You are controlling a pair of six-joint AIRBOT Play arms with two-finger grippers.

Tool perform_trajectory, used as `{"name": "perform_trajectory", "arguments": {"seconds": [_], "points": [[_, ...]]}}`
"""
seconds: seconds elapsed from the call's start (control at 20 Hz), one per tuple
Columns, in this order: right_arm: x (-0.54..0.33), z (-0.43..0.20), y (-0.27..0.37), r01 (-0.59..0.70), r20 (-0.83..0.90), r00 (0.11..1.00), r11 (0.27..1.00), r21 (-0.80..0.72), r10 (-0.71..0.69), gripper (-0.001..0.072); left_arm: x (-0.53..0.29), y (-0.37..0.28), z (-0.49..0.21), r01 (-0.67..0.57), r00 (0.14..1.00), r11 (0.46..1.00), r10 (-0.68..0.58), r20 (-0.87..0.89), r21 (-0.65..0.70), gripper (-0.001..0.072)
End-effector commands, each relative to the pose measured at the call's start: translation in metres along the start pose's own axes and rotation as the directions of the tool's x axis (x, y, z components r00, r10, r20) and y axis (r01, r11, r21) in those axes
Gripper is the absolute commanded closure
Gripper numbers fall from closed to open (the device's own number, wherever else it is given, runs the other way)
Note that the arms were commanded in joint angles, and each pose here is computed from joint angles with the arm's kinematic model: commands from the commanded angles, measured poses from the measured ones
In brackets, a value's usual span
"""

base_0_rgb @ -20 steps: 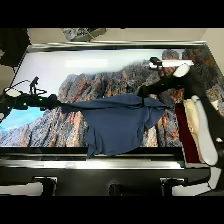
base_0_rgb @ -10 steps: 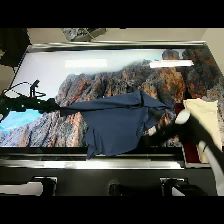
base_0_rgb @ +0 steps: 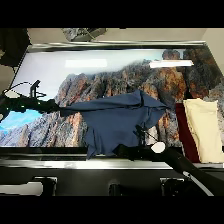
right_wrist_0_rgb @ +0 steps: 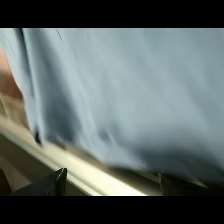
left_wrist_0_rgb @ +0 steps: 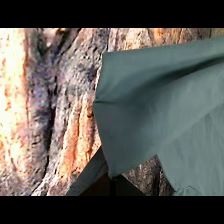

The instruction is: Fold the shirts.

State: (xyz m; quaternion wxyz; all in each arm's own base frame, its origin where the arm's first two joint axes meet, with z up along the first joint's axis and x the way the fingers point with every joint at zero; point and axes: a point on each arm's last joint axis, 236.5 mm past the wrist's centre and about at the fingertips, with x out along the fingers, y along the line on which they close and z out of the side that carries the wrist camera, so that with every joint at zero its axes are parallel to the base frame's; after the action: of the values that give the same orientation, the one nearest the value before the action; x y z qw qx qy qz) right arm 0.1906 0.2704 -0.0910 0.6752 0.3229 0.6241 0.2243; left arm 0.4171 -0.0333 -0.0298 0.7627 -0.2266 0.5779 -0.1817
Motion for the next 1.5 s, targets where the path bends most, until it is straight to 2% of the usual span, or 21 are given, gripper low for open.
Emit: {"name": "perform_trajectory", "arguments": {"seconds": [0.0,0.1,0.15,0.2,0.25,0.3,0.4,0.45,0.55,0.65,0.7,0.75,0.8,0.85,0.9,0.95,1.0,1.15,1.3,1.4,1.45], "points": [[0.014,0.026,0.009,0.008,0.118,0.993,0.999,0.050,-0.014,0.0014,0.000,0.001,0.002,-0.005,1.000,1.000,0.005,0.010,0.006,0.0682],[0.023,0.041,0.015,0.016,0.134,0.991,0.999,0.052,-0.023,0.0037,0.000,0.001,0.002,-0.005,1.000,1.000,0.005,0.010,0.006,0.0683],[0.027,0.046,0.018,0.018,0.134,0.991,0.999,0.042,-0.024,0.0094,0.000,0.001,0.002,-0.004,1.000,1.000,0.004,0.010,0.006,0.0683],[0.031,0.051,0.022,0.020,0.132,0.991,1.000,0.010,-0.021,0.0248,0.000,0.001,0.002,-0.005,1.000,1.000,0.005,0.010,0.006,0.0682],[0.033,0.053,0.028,0.017,0.124,0.992,0.999,-0.037,-0.013,0.0565,0.000,0.001,0.002,-0.005,1.000,1.000,0.005,0.010,0.006,0.0683],[0.032,0.059,0.035,0.013,0.135,0.991,0.996,-0.083,-0.002,0.0668,0.000,0.001,0.002,-0.004,1.000,1.000,0.004,0.010,0.006,0.0683],[0.021,0.070,0.052,0.038,0.166,0.986,0.963,-0.265,0.007,0.0670,-0.007,-0.011,0.011,0.042,0.998,0.999,-0.042,0.050,-0.004,0.0683],[0.009,0.079,0.063,0.072,0.193,0.981,0.918,-0.391,0.005,0.0670,-0.018,-0.028,0.024,0.102,0.988,0.994,-0.105,0.111,0.028,0.0683],[-0.041,0.102,0.088,0.169,0.235,0.972,0.754,-0.635,-0.020,0.0670,-0.071,-0.073,0.068,0.227,0.913,0.968,-0.250,0.322,0.108,0.0684],[-0.143,0.147,0.110,0.370,0.399,0.913,0.585,-0.722,-0.085,0.0670,-0.165,-0.117,0.112,0.289,0.746,0.939,-0.342,0.571,0.185,0.0684],[-0.220,0.172,0.125,0.527,0.558,0.824,0.500,-0.687,-0.102,0.0670,-0.225,-0.138,0.126,0.285,0.631,0.930,-0.364,0.685,0.232,0.0684],[-0.310,0.187,0.147,0.686,0.731,0.678,0.428,-0.588,-0.082,0.0670,-0.284,-0.158,0.131,0.261,0.510,0.926,-0.374,0.775,0.275,0.0684],[-0.395,0.186,0.171,0.798,0.862,0.506,0.395,-0.455,-0.028,0.0670,-0.347,-0.179,0.127,0.208,0.373,0.927,-0.370,0.851,0.312,0.0684],[-0.477,0.168,0.196,0.864,0.947,0.318,0.400,-0.307,0.040,0.0670,-0.404,-0.198,0.112,0.127,0.243,0.935,-0.352,0.904,0.330,0.0684],[-0.536,0.143,0.212,0.888,0.981,0.171,0.416,-0.194,0.091,0.0670,-0.449,-0.218,0.092,0.048,0.136,0.940,-0.341,0.930,0.338,0.0684],[-0.579,0.117,0.223,0.896,0.990,0.066,0.429,-0.113,0.123,0.0670,-0.483,-0.240,0.065,-0.038,0.047,0.940,-0.337,0.940,0.339,0.0684],[-0.602,0.098,0.228,0.894,0.991,0.011,0.443,-0.070,0.135,0.0670,-0.503,-0.260,0.039,-0.117,-0.010,0.935,-0.339,0.941,0.336,0.0684],[-0.615,0.081,0.234,0.886,0.990,-0.006,0.459,-0.061,0.143,0.0670,-0.531,-0.305,-0.023,-0.280,-0.097,0.901,-0.370,0.924,0.332,0.0685],[-0.594,0.096,0.214,0.889,0.996,0.074,0.450,-0.089,0.051,0.0670,-0.540,-0.311,-0.041,-0.317,-0.133,0.901,-0.352,0.926,0.297,0.0685],[-0.568,0.114,0.191,0.888,0.984,0.168,0.444,-0.124,-0.060,0.0670,-0.526,-0.295,-0.031,-0.355,-0.076,0.901,-0.293,0.953,0.248,0.0685],[-0.545,0.129,0.171,0.884,0.958,0.245,0.440,-0.157,-0.152,0.0670,-0.509,-0.276,-0.021,-0.349,-0.009,0.912,-0.234,0.972,0.217,0.0685]]}}
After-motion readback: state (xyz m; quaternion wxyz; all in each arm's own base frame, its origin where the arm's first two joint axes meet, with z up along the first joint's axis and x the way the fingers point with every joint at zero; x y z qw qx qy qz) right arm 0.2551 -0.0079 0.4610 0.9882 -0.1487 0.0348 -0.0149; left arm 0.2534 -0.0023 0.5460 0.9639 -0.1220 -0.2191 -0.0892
